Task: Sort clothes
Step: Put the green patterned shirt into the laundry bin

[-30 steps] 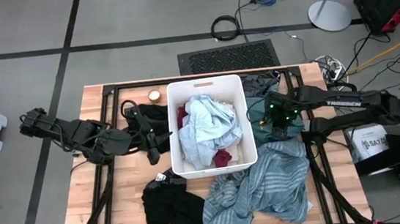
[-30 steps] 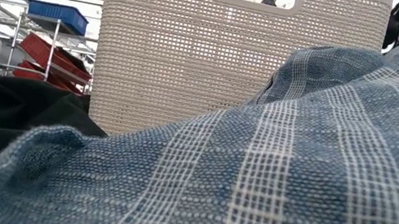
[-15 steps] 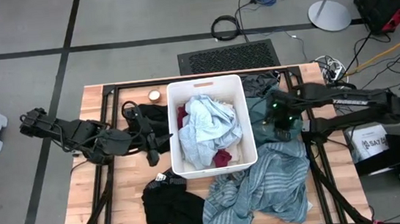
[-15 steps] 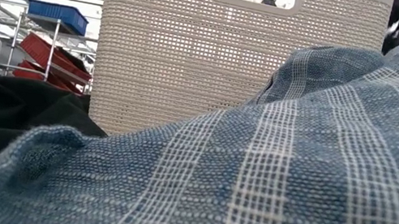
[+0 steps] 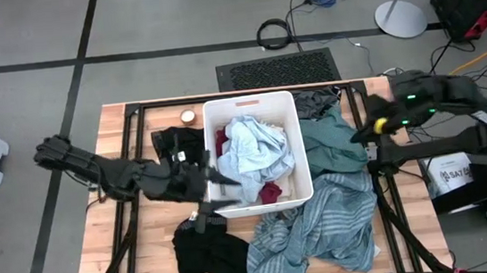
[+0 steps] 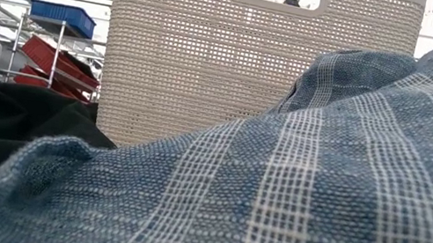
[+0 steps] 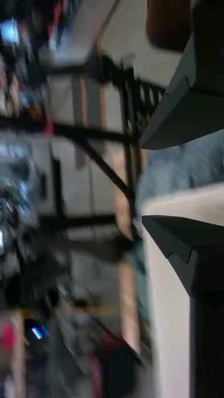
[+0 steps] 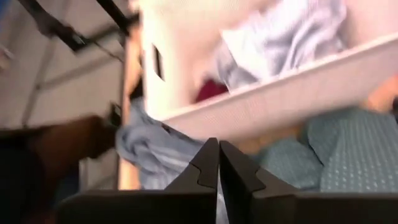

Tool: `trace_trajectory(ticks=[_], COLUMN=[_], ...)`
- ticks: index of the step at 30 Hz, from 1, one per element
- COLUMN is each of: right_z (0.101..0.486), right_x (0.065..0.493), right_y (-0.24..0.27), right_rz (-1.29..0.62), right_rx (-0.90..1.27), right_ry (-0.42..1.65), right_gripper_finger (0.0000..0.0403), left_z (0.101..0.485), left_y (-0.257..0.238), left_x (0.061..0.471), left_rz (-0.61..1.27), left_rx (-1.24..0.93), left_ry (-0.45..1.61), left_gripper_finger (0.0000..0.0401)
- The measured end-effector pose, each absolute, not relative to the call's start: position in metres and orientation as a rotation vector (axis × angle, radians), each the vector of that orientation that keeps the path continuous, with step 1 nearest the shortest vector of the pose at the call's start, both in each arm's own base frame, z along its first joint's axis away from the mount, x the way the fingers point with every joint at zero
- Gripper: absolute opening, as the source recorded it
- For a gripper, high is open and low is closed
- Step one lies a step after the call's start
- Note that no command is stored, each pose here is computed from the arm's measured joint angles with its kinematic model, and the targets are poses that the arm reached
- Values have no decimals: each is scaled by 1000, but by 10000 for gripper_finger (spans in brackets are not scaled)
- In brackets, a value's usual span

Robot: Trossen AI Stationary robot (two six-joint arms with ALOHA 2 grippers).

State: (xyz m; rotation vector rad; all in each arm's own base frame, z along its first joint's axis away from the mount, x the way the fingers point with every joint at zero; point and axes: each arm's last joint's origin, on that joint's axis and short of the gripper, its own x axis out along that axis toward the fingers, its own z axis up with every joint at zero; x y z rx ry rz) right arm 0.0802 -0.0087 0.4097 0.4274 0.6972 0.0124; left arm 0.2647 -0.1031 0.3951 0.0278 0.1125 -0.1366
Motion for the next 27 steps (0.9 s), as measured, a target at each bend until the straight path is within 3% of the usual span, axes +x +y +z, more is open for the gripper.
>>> trace_trajectory(ticks=[3,8,15,20,27], right_z=[409,376,297,265,250], right_x=[70,81,111,125,145], right_y=[-5,-7,-13,-15,-22], right_rz=[15,-6,-7,-9,-154], right_rx=[452,488,471,475,396], right_ry=[678,806,1029,1143,1216], right_gripper_finger=[0,20,119,190,219], left_z=[390,377,376,376,368], left_y=[-112,-117,-121,-131,-148], left_x=[276,286,287,282,288], left_rz=[-197,-211,-222,-258,-272], left_rx=[40,50,9,6,29], left_ry=[87,135,143,135,127], left_gripper_finger=[194,194,194,194,194])
